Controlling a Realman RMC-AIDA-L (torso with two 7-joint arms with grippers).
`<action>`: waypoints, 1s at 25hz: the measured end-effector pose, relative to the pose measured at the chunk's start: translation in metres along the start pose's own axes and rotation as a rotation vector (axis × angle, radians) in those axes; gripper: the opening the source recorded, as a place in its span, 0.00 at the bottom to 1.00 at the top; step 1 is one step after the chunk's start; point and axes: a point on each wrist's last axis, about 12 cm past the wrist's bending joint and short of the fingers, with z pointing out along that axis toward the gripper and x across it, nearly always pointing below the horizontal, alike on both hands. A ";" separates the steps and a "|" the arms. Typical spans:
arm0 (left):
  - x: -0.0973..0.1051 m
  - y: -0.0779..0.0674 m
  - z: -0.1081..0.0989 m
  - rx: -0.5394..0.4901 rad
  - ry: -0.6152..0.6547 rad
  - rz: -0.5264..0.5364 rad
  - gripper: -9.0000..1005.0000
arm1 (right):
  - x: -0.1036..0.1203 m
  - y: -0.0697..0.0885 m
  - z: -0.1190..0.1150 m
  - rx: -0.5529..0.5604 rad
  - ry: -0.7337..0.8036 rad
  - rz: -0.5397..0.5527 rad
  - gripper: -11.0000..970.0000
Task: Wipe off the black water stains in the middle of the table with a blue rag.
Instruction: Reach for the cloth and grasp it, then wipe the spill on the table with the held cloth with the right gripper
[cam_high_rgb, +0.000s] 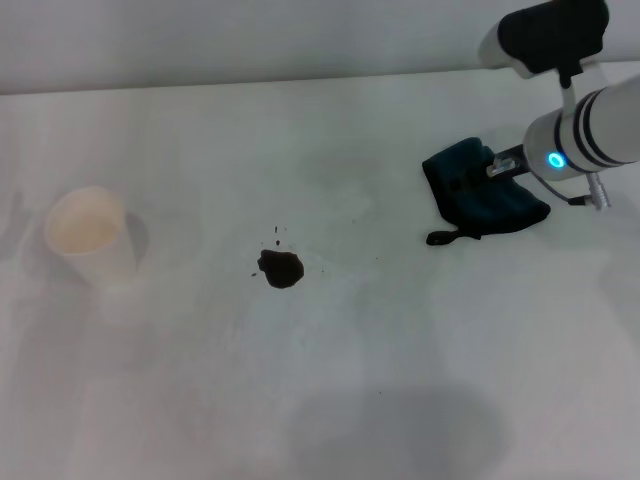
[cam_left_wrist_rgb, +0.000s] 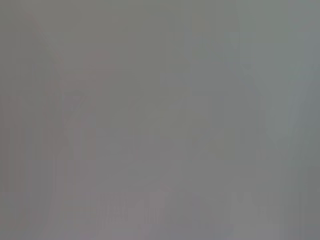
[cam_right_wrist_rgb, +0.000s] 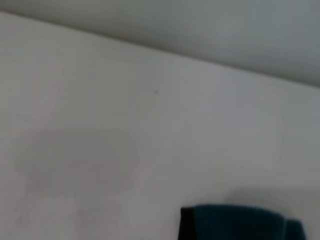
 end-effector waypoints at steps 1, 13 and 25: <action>0.000 0.000 0.001 0.001 0.001 0.000 0.88 | 0.000 0.001 0.002 -0.005 0.012 0.002 0.79; -0.004 0.005 0.007 -0.032 -0.016 0.004 0.88 | -0.019 0.014 -0.012 -0.081 -0.058 -0.026 0.39; -0.003 0.008 0.006 -0.061 -0.010 -0.003 0.88 | -0.032 0.090 -0.033 -0.333 -0.070 -0.300 0.08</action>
